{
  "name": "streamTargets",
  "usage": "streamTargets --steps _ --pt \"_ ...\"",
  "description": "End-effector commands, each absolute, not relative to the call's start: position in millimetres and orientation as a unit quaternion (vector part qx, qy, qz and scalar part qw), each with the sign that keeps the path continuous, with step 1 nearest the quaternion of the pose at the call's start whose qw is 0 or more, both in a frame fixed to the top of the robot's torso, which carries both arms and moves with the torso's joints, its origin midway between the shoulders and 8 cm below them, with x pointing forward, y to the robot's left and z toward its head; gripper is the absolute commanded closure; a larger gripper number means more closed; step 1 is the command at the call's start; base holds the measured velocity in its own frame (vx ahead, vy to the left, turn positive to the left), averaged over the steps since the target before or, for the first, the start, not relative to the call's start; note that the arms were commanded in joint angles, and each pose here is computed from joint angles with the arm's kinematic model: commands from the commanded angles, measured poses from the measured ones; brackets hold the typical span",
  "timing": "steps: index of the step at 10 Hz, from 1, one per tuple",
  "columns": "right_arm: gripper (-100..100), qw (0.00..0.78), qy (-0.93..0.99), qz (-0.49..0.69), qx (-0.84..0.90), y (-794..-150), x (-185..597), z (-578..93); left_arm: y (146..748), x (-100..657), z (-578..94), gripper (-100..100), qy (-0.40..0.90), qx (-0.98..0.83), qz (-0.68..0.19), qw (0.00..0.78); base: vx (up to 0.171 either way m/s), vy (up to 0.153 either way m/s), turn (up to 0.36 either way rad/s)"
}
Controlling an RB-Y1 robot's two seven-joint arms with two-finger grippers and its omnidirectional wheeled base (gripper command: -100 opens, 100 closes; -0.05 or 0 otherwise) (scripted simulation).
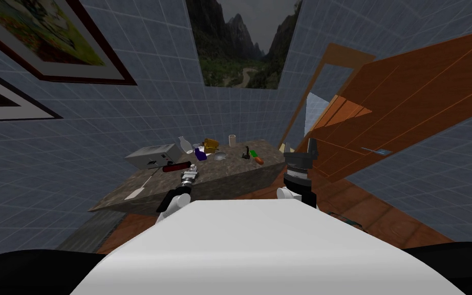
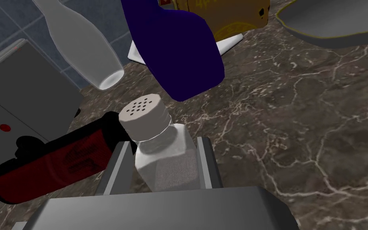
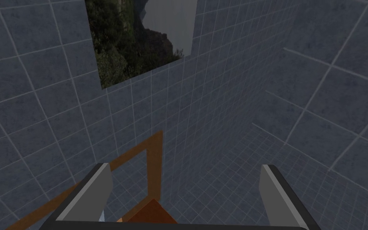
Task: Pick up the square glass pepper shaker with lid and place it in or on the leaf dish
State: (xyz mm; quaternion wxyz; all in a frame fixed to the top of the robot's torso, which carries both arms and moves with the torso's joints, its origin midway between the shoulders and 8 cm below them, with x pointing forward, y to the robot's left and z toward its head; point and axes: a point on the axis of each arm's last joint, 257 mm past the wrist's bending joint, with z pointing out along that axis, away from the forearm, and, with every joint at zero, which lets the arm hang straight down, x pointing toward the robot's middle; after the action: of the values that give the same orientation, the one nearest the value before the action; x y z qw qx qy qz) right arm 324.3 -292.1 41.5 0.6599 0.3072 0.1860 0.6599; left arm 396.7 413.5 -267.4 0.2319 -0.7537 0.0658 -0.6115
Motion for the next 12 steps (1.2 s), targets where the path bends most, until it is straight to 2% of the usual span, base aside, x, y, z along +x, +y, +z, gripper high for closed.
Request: streamTargets --steps 1,5,12 --pt "0 0.660 0.186 0.660 0.307 -292.1 324.3 41.5 432.7 406.5 -250.6 100 0.067 -0.740 -0.621 0.252 0.004 -0.118 0.032" --pt "0 0.660 0.186 0.660 0.307 -292.1 324.3 41.5 463.4 419.7 -227.7 100 0.034 -0.720 -0.636 0.277 -0.004 -0.098 0.025" --pt "0 0.660 0.186 0.660 0.307 -292.1 324.3 41.5 499.7 436.2 -213.3 100 -0.008 -0.700 -0.646 0.304 0.000 -0.034 -0.055"
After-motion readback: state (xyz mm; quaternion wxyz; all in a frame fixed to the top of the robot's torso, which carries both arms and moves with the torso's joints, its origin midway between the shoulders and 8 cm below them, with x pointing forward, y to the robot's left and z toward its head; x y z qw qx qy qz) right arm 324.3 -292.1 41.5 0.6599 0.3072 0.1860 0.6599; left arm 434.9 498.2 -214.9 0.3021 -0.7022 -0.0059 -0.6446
